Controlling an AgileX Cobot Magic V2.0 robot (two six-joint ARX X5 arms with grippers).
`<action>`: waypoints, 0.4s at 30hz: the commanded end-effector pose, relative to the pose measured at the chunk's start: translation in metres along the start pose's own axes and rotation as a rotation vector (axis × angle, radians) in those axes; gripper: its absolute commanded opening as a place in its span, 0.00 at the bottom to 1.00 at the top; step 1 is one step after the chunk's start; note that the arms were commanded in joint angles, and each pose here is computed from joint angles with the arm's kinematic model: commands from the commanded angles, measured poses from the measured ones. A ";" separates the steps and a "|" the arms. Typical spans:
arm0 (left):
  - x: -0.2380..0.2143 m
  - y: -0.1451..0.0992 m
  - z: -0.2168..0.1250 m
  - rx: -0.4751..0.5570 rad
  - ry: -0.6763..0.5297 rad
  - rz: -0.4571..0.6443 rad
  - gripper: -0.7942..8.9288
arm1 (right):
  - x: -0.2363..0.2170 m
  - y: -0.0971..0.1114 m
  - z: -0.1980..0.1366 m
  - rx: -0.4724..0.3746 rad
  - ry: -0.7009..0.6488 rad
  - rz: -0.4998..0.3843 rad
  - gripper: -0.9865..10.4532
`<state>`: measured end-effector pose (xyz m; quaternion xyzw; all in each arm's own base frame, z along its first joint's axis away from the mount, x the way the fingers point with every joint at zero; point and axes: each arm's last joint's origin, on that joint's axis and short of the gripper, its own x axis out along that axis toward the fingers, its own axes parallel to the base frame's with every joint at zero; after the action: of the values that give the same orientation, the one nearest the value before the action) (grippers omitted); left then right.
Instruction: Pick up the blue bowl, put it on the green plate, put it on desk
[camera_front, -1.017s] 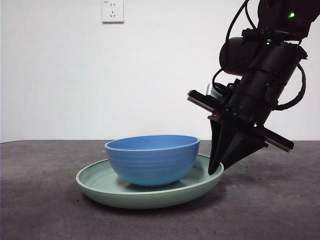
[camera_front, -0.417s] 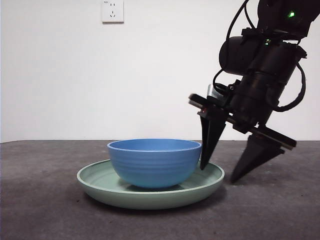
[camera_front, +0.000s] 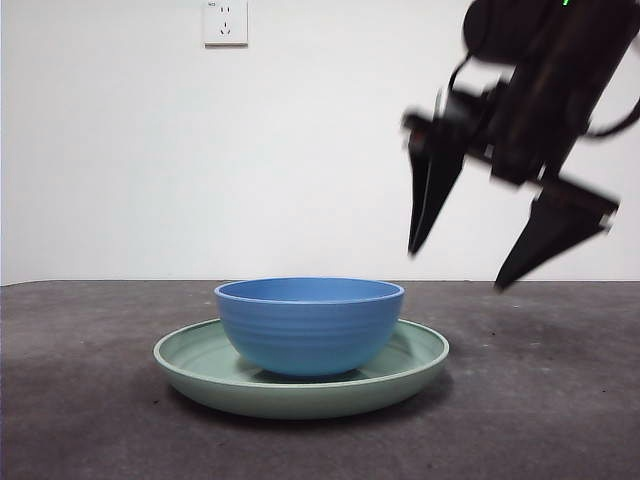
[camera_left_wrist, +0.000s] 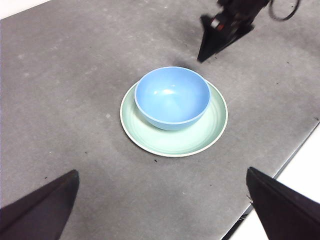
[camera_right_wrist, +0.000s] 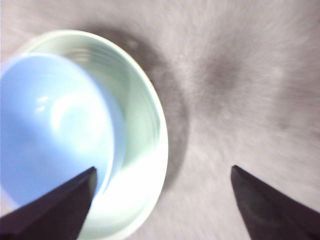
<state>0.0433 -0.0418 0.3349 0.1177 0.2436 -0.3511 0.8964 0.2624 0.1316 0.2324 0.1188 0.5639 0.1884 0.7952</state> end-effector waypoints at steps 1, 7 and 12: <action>-0.003 0.000 0.004 -0.001 -0.025 -0.002 0.68 | -0.028 0.009 -0.005 -0.052 -0.057 -0.020 0.49; -0.003 0.000 0.004 0.000 -0.025 -0.002 0.68 | -0.095 0.017 -0.041 -0.119 -0.148 -0.067 0.61; -0.003 0.000 0.004 -0.004 -0.025 -0.002 0.68 | -0.144 0.019 -0.081 -0.197 -0.226 -0.051 0.61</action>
<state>0.0433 -0.0418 0.3349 0.1175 0.2437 -0.3510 0.8964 0.1469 0.0852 0.3272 0.0569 0.4688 0.1936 0.8599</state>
